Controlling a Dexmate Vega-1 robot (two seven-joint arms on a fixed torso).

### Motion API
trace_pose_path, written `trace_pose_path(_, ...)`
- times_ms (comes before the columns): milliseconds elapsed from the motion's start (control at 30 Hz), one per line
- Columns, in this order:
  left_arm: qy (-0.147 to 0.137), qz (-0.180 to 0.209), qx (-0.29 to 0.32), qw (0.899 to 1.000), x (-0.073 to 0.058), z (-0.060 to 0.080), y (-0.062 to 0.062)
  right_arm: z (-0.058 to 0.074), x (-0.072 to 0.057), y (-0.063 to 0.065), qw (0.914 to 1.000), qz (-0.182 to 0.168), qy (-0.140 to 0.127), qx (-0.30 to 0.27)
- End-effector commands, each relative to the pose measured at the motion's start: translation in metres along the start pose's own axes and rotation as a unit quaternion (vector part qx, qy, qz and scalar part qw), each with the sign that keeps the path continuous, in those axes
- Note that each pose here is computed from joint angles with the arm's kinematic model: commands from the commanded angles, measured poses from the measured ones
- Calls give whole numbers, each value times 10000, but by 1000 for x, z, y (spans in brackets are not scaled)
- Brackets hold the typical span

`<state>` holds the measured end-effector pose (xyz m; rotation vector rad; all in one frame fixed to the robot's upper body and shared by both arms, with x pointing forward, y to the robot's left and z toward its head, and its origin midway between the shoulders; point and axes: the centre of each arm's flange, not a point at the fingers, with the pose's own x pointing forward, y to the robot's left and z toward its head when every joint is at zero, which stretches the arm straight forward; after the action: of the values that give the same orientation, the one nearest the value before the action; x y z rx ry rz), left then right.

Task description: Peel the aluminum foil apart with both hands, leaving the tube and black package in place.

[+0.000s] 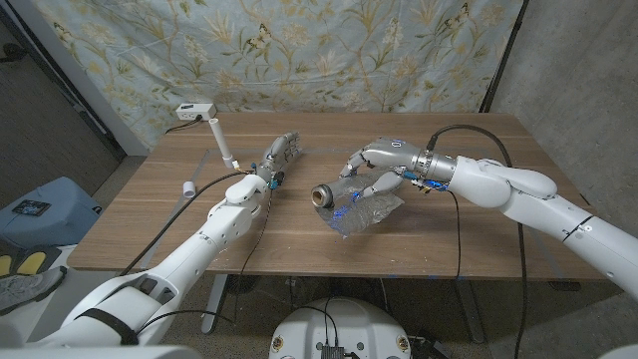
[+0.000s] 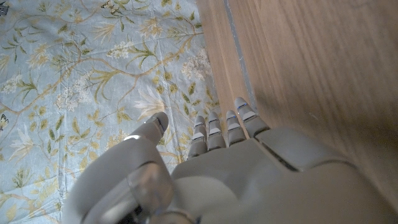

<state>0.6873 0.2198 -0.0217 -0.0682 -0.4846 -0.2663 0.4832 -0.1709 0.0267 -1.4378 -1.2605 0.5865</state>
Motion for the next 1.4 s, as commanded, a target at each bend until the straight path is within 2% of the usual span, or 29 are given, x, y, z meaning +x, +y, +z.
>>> trace_pose_path(33,0,-16,-17,10000,2,0,0,-5,-2,-15,9950,-246,156,951)
trace_pose_path(267,28,-28,-43,10000,3,-1,-2,-8,-4,-25,9918,-279,290,1213)
trace_pose_path(733,8,-138,3,9999,7,1,-7,-21,-5,-40,9711,-245,464,2329)
trace_pose_path(1067,49,-182,26,9998,8,1,-11,-31,-9,-48,9482,-269,614,3104)
trace_pose_path(1400,67,-216,15,9997,8,-1,-13,-43,-13,-47,9146,-293,717,3969)
